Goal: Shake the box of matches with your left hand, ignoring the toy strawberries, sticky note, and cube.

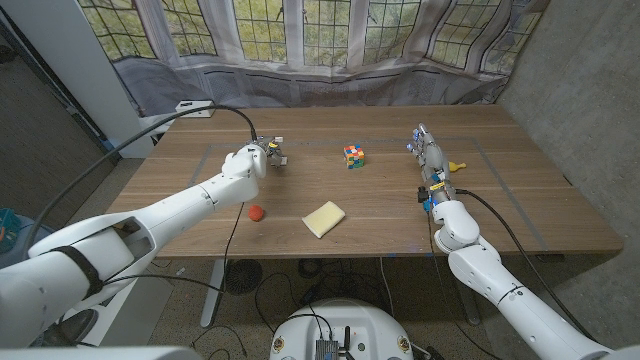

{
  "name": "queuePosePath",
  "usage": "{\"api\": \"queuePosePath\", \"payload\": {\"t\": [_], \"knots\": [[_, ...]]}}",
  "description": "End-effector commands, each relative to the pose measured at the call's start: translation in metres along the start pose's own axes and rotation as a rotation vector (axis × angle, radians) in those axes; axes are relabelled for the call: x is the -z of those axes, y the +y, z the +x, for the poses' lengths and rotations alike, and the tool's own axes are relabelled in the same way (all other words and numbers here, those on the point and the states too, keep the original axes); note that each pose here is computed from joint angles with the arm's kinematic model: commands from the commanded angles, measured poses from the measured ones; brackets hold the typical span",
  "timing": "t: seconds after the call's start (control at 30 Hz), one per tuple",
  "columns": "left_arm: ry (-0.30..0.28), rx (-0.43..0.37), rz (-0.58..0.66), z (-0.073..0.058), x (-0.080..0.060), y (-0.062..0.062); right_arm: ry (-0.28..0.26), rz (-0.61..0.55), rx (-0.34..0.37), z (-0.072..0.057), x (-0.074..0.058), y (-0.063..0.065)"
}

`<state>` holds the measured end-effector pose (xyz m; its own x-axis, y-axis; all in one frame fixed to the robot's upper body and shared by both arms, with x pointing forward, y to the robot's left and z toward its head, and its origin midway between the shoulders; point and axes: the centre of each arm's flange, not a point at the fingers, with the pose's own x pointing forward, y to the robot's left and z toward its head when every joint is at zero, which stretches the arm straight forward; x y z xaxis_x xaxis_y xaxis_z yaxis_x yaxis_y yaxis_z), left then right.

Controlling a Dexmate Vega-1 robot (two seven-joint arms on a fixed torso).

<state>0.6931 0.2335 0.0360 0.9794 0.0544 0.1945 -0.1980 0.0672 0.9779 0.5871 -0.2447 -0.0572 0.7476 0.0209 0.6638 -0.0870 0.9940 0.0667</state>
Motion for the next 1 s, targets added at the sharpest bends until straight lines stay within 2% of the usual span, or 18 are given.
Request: {"api": "queuePosePath", "payload": {"t": [0.03,0.67,1.0], "knots": [[-0.018,0.001,-0.004,0.001,-0.001,0.008,-0.004,-0.004,0.008,-0.003,-0.003,0.0],[-0.015,-0.025,-0.041,-0.007,0.003,0.025,-0.011,-0.006,-0.008,-0.001,-0.007,-0.002],[-0.019,-0.029,-0.054,-0.008,-0.003,0.025,-0.013,0.002,0.002,-0.004,-0.007,-0.008]]}}
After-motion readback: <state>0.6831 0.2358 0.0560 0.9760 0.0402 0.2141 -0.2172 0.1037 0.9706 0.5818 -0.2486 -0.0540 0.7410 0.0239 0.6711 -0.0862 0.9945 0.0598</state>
